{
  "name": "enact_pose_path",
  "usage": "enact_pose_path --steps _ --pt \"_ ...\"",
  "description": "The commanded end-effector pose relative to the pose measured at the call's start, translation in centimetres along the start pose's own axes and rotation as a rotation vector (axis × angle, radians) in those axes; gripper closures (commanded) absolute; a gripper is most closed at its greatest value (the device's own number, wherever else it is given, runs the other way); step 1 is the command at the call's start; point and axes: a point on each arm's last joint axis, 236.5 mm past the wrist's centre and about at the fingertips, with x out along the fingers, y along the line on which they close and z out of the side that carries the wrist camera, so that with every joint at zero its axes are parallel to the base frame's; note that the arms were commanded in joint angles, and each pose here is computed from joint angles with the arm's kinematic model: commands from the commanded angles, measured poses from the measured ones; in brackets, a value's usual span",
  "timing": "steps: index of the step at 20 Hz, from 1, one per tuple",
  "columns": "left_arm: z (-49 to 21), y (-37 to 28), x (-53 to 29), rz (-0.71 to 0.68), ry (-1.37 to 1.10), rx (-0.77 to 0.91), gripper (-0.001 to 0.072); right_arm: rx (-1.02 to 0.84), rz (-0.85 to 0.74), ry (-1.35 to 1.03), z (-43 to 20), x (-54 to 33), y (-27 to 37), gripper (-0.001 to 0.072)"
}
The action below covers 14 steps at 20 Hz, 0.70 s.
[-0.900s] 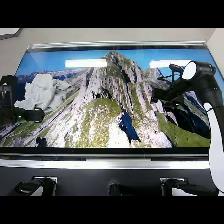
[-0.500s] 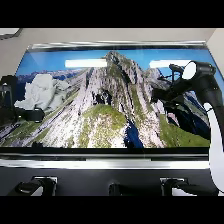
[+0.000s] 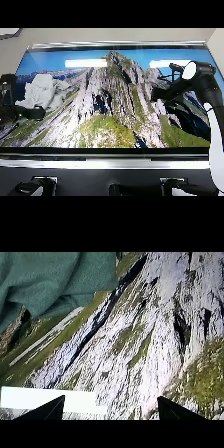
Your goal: Fold the shirts.
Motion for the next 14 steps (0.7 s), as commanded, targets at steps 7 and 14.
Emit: enact_pose_path --steps 7,14 --pt "16.4 -2.0 -4.6 -0.101 -0.731 -0.035 -0.0008 0.003 0.049 -0.225 5.3 -0.6 1.2 0.0012" --pt "16.1 5.3 10.7 0.043 -0.235 -0.188 0.0081 0.005 0.068 -0.285 6.7 -1.0 1.6 0.0011"
